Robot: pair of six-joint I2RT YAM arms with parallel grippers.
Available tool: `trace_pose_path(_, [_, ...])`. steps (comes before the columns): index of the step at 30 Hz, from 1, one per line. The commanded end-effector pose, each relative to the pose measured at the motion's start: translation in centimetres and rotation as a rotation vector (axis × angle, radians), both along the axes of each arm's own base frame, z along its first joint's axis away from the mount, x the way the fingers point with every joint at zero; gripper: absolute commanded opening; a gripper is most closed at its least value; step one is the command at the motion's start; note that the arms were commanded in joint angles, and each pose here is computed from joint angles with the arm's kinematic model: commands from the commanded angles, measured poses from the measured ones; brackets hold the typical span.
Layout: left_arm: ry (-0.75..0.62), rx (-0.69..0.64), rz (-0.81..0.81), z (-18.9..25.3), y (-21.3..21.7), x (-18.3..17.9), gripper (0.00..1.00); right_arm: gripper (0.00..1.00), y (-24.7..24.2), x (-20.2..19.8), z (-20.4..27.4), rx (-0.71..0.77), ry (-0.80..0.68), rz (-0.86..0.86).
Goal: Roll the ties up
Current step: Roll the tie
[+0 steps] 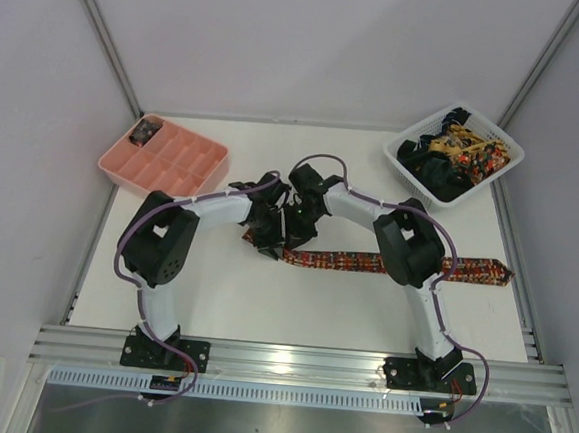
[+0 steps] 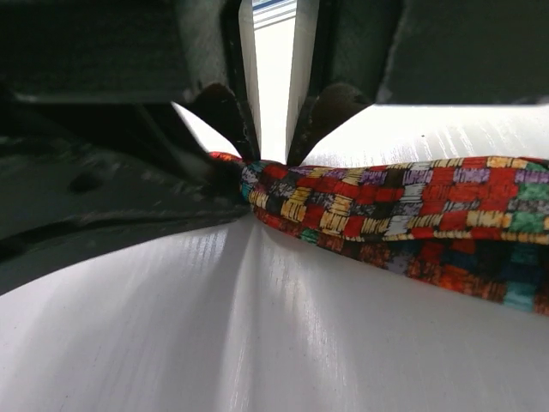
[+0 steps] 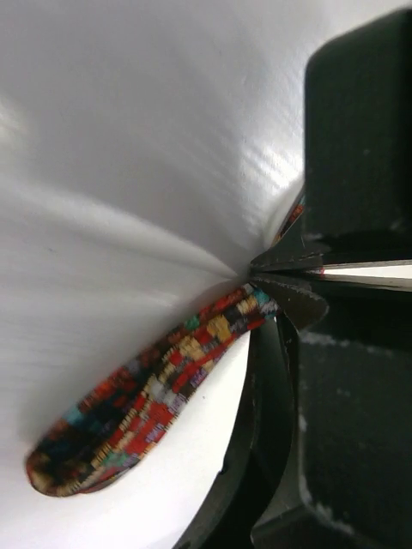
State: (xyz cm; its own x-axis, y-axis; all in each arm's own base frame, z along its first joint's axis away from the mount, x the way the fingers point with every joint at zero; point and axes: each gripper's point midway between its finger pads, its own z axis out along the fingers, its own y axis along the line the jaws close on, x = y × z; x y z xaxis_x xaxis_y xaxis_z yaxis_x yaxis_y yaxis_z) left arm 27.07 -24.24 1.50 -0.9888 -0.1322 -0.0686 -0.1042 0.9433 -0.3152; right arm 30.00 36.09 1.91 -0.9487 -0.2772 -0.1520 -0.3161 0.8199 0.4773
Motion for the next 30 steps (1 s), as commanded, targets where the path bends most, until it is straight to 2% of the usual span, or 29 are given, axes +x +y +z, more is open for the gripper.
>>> trace_pose_path(1, [-0.056,-0.01,0.015,1.4,-0.1,0.8,0.24,0.08,-1.5,2.8,0.4,-0.035,-0.052,-0.035])
trace_pose_path(6, [-0.056,-0.03,-0.006,3.3,1.6,-2.4,0.25,0.08,-1.4,6.5,3.8,0.021,-0.121,-0.066])
trace_pose_path(10, [-0.094,-0.011,0.001,5.0,4.2,-4.2,0.29,0.11,0.4,5.5,5.7,0.103,-0.125,-0.011])
trace_pose_path(17, [-0.215,-0.082,0.123,8.2,9.6,-0.8,0.34,0.17,6.1,2.2,6.2,0.247,-0.059,0.084])
trace_pose_path(22, [-0.247,-0.145,0.175,8.7,11.7,1.7,0.34,0.18,6.8,4.2,4.8,0.183,-0.113,0.027])
trace_pose_path(27, [-0.26,-0.136,0.191,8.9,12.6,2.0,0.34,0.18,7.5,6.8,4.0,0.148,-0.176,-0.038])
trace_pose_path(30, [-0.244,-0.132,0.207,8.6,12.7,1.3,0.35,0.18,8.6,7.3,2.1,0.153,-0.136,-0.041])
